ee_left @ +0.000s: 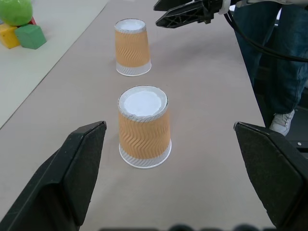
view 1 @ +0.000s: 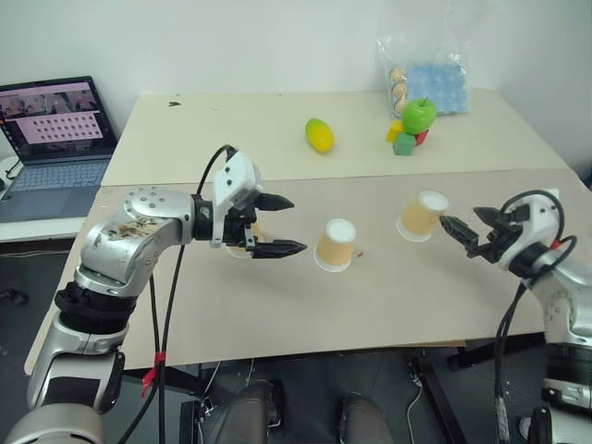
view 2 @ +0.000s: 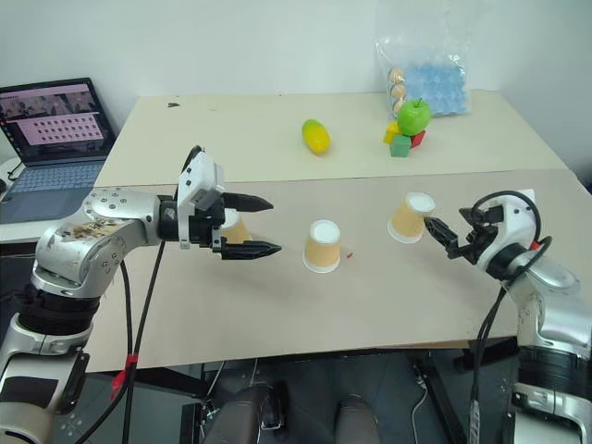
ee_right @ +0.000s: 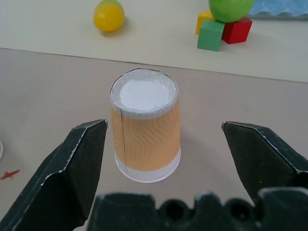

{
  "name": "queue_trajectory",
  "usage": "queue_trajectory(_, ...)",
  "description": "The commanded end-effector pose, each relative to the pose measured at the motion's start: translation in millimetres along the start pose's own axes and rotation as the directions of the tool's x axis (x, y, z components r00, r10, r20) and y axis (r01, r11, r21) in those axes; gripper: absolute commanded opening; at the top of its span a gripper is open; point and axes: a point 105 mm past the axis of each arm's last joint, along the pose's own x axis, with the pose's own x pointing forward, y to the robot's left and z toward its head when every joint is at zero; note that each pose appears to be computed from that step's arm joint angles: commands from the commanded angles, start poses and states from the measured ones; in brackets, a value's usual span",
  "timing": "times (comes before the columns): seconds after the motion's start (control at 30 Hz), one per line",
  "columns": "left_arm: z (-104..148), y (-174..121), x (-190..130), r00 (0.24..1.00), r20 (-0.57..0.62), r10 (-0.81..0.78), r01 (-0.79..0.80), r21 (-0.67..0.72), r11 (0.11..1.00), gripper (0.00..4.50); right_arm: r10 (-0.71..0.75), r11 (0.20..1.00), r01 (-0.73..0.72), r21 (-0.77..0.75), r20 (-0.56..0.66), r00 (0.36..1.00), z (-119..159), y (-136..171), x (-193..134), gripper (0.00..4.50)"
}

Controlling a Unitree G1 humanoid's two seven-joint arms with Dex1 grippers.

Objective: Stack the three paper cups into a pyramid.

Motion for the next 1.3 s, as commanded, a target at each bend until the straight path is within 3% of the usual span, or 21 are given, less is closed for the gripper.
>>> queue_trajectory(0.03,14.0,-0.8,-7.2,1.000,0.020,0.023,-0.024,0.059,0.998,4.50,0.033,0.999,-0.032,-0.044,0.034,0.999,10.3,2.8,12.4,4.48)
queue_trajectory(0.6,14.9,-1.4,-8.2,0.999,0.022,0.047,-0.048,0.058,0.997,4.50,0.084,0.995,-0.082,-0.050,0.036,0.996,7.3,12.6,53.6,4.48)
queue_trajectory(0.77,12.7,-2.0,-8.1,0.999,0.013,0.049,-0.050,0.060,0.997,4.50,0.090,0.994,-0.087,-0.064,0.042,0.995,8.9,13.2,54.6,3.07)
queue_trajectory(0.8,12.6,-2.1,-7.8,0.999,0.014,0.048,-0.049,0.059,0.997,4.50,0.086,0.994,-0.083,-0.068,0.046,0.995,11.0,12.5,53.7,2.84)
queue_trajectory(0.97,11.8,-2.2,-5.8,0.999,0.016,0.043,-0.044,0.058,0.997,4.50,0.112,0.989,-0.106,-0.105,0.052,0.992,20.7,16.6,48.8,2.84)
queue_trajectory(1.17,10.9,-2.3,-5.2,0.999,0.014,0.040,-0.041,0.058,0.997,4.50,0.289,0.945,-0.275,-0.178,0.056,0.956,61.5,43.6,21.0,2.84)
queue_trajectory(1.3,10.5,-2.7,-4.6,0.999,0.013,0.033,-0.034,0.061,0.998,4.50,0.459,0.866,-0.460,-0.196,-0.054,0.887,67.8,75.4,-8.5,2.84)
